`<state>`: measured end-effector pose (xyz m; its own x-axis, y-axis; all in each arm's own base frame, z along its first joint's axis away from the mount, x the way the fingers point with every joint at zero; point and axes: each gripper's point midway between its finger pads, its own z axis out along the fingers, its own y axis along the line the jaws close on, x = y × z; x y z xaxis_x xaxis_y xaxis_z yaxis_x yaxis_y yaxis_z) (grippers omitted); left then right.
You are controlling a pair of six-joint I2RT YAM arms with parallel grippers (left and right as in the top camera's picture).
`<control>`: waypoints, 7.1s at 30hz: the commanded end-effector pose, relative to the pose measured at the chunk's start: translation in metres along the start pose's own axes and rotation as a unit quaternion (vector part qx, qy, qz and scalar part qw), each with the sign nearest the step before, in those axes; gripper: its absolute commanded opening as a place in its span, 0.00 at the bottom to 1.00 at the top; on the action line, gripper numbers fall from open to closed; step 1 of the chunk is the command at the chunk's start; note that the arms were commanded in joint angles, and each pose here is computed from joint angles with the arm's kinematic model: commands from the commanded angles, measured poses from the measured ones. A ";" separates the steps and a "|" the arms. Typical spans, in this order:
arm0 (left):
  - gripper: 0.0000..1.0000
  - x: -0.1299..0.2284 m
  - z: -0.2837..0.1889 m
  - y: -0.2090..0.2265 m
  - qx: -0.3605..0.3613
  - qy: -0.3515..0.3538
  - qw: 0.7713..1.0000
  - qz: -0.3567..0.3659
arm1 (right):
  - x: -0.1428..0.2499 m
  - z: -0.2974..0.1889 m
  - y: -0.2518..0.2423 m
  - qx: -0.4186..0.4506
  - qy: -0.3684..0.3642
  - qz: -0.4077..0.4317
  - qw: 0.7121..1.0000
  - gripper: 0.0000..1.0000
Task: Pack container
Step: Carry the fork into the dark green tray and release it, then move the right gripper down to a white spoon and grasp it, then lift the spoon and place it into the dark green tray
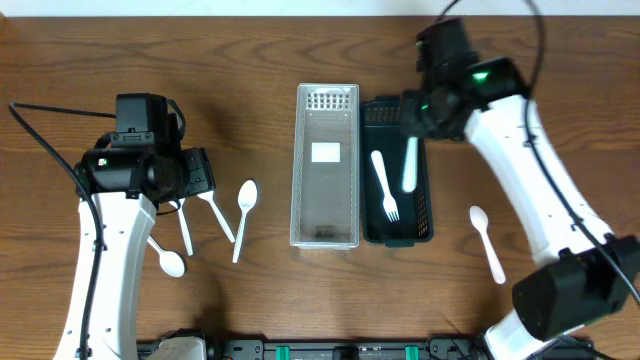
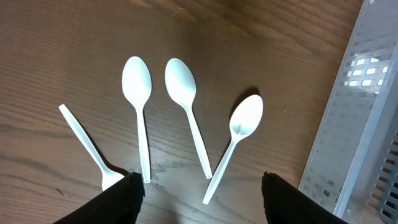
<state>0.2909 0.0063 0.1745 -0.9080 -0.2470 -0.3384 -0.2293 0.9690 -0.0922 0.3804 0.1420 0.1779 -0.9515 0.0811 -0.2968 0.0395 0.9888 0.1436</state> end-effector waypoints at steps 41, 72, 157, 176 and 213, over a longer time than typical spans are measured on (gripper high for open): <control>0.64 -0.003 -0.004 -0.001 0.000 -0.003 1.000 0.003 | 0.004 -0.102 -0.095 0.039 -0.060 0.000 0.997 0.93; 0.64 -0.003 -0.004 -0.001 0.000 -0.003 1.000 0.003 | 0.155 -0.054 -0.140 0.062 -0.039 -0.052 0.996 0.99; 0.64 0.001 -0.004 0.000 -0.001 0.005 1.000 0.003 | 0.179 0.124 -0.185 0.085 0.132 -0.060 0.986 0.37; 0.64 0.002 -0.004 0.000 -0.002 0.007 1.000 0.003 | 0.175 0.124 -0.192 0.105 0.124 -0.063 0.985 0.17; 0.64 0.002 -0.004 0.000 -0.002 0.006 1.000 0.003 | 0.000 -0.040 -0.060 -0.010 -0.073 -0.007 0.997 0.01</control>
<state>0.2856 0.0061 0.1727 -0.9155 -0.2473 -0.3174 -0.2313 0.9689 -0.0876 0.3651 0.0660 0.1874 -0.9153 0.0686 -0.3969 0.0135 0.9900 0.1401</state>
